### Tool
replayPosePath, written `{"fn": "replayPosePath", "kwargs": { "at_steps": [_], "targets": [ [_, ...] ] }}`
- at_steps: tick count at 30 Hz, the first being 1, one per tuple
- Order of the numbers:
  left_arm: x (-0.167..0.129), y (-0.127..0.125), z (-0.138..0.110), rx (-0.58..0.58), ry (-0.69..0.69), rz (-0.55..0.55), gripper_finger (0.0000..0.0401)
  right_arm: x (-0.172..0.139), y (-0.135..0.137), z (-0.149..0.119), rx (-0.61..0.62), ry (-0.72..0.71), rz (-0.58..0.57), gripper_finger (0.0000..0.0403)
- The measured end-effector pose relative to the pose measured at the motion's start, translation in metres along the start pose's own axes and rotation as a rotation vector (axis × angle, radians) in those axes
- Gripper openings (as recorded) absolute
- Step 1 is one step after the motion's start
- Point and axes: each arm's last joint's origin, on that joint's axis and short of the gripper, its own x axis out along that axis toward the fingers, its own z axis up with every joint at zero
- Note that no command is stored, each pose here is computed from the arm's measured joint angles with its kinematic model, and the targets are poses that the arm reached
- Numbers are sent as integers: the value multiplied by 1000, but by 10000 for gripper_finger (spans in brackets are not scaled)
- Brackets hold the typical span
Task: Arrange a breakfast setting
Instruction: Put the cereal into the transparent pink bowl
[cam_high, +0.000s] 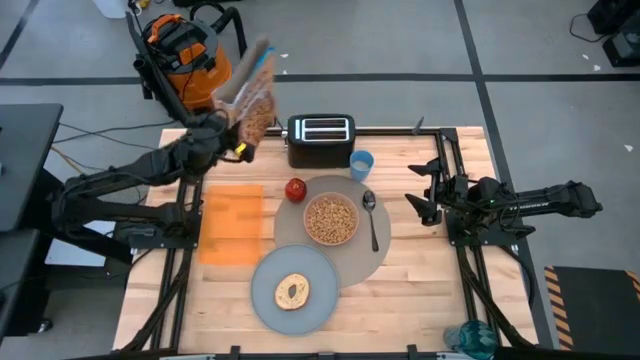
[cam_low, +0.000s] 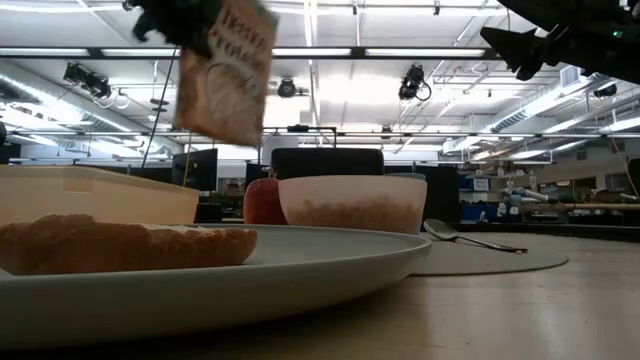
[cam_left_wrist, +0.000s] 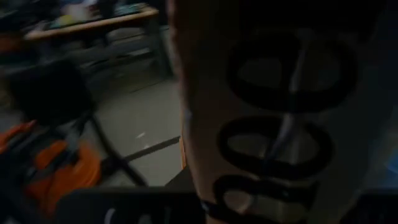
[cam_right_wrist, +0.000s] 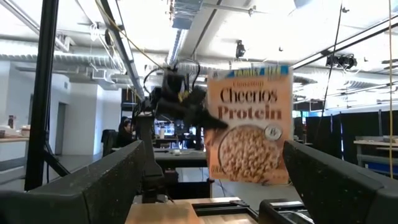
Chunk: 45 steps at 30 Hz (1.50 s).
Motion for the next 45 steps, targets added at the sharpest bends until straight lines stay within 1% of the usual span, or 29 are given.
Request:
{"fn": "replayPosePath", "kwargs": {
  "at_steps": [3, 6, 9, 14, 17, 21, 24, 26, 28, 31, 34, 37, 41, 45],
  "targets": [
    [3, 5, -26, -41, 10, 103, 10, 0, 0, 0, 1, 0, 0, 388],
    [10, 6, -52, -24, 27, 208, 10, 0, 0, 0, 17, 0, 0, 388],
    [16, 6, -72, -19, 20, 284, 11, 0, 0, 0, 26, 0, 0, 388],
    [21, 8, -103, -32, 4, 365, 13, 0, 0, 0, 27, 1, -1, 387],
    [23, 11, -121, -18, 6, 411, 13, 0, 0, 0, 27, 1, -2, 387],
    [24, 14, -143, -49, 18, 407, 14, 0, 0, 0, 57, 1, -3, 387],
    [23, 12, -146, -118, 25, 366, 14, 0, 0, 0, 71, 1, -3, 387],
    [21, 9, -145, -134, 36, 331, 14, 0, 0, 0, 72, 1, -3, 387],
    [19, 6, -141, -131, 51, 297, 14, 0, 0, 0, 71, 1, -3, 387],
    [15, 5, -132, -93, 71, 289, 12, 0, 0, 0, 71, 2, -9, 387],
    [12, 7, -128, -50, 97, 302, 11, 0, 0, 0, 70, 4, -14, 387],
    [10, 11, -131, -36, 131, 328, 11, 0, 0, -1, 69, 9, -15, 387],
    [6, 21, -143, -80, 176, 389, 11, 0, 0, -3, 64, 28, -13, 387],
    [7, 28, -152, -126, 162, 457, 11, 0, 0, -3, 60, 32, -13, 387]
  ]
}}
